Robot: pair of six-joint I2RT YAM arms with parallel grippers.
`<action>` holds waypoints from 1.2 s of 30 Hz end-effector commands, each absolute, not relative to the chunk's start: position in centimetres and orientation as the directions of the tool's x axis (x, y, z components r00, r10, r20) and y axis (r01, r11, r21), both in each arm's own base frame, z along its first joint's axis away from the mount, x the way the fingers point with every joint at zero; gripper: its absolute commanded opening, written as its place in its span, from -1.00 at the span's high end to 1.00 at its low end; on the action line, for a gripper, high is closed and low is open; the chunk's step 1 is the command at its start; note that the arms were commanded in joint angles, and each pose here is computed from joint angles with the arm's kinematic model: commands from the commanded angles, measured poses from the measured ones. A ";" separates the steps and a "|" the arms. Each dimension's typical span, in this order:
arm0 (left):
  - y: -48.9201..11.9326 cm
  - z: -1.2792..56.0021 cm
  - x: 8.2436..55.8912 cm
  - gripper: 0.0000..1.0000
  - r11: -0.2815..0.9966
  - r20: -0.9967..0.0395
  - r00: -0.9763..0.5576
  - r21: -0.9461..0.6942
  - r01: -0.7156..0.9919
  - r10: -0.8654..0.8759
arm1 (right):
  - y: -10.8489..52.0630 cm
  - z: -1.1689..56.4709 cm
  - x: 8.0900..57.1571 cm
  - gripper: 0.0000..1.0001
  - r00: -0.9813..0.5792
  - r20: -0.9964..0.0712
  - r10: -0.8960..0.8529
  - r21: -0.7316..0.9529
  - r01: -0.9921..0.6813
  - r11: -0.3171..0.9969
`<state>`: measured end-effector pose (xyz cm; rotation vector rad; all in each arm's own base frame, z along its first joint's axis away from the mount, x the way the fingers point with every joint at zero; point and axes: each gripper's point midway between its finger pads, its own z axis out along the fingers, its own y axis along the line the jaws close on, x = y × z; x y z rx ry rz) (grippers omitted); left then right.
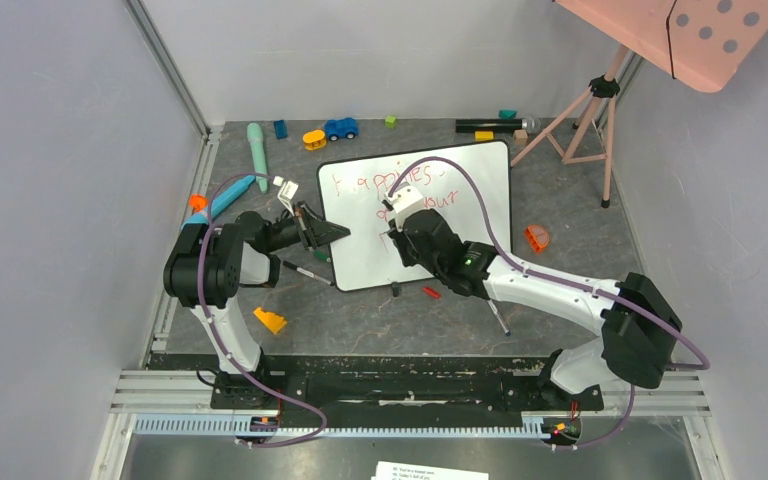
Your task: Write a sentence on the whiteboard
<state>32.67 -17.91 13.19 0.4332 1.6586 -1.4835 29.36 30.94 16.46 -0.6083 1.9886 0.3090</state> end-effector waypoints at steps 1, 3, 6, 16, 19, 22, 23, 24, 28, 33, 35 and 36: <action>-17.3 14.1 33.5 0.96 0.280 -0.853 -0.449 -0.514 0.811 -0.267 | 29.7 17.1 29.8 1.00 -0.376 -0.887 -0.268 -0.048 -0.503 0.863; -17.3 14.1 33.5 0.96 0.280 -0.852 -0.449 -0.515 0.810 -0.267 | 29.8 16.7 29.4 1.00 -0.383 -0.882 -0.274 -0.041 -0.518 0.854; -17.3 14.1 33.5 0.96 0.280 -0.853 -0.449 -0.515 0.810 -0.267 | 30.2 16.2 29.0 1.00 -0.395 -0.875 -0.281 -0.026 -0.540 0.841; -17.3 14.1 33.5 0.96 0.279 -0.852 -0.451 -0.516 0.810 -0.266 | 30.9 15.4 28.3 1.00 -0.404 -0.869 -0.288 0.002 -0.583 0.812; -17.3 14.1 33.5 0.96 0.279 -0.853 -0.450 -0.515 0.811 -0.266 | 31.5 15.8 28.4 1.00 -0.396 -0.875 -0.281 0.010 -0.593 0.805; -17.3 14.1 33.5 0.96 0.278 -0.853 -0.449 -0.513 0.812 -0.266 | 31.7 16.7 28.6 1.00 -0.379 -0.885 -0.271 0.009 -0.596 0.803; -17.3 14.1 33.5 0.96 0.279 -0.852 -0.450 -0.515 0.811 -0.266 | 31.7 17.1 28.6 1.00 -0.370 -0.890 -0.265 0.011 -0.599 0.801; -17.3 14.1 33.5 0.96 0.279 -0.853 -0.449 -0.514 0.811 -0.266 | 31.6 17.5 28.6 1.00 -0.362 -0.895 -0.259 0.012 -0.602 0.799; -17.3 14.1 33.5 0.96 0.280 -0.852 -0.449 -0.515 0.810 -0.267 | 31.3 19.0 28.2 1.00 -0.331 -0.913 -0.237 0.018 -0.614 0.789; -17.3 14.1 33.5 0.96 0.280 -0.853 -0.449 -0.515 0.810 -0.267 | 29.7 18.9 28.5 1.00 -0.331 -0.916 -0.227 0.008 -0.581 0.814; -17.3 14.1 33.5 0.96 0.279 -0.853 -0.449 -0.514 0.811 -0.266 | 29.1 18.6 28.7 1.00 -0.339 -0.913 -0.226 0.007 -0.567 0.823; -17.3 14.1 33.5 0.96 0.279 -0.853 -0.449 -0.514 0.811 -0.266 | 28.8 18.5 28.8 1.00 -0.342 -0.912 -0.225 0.007 -0.562 0.827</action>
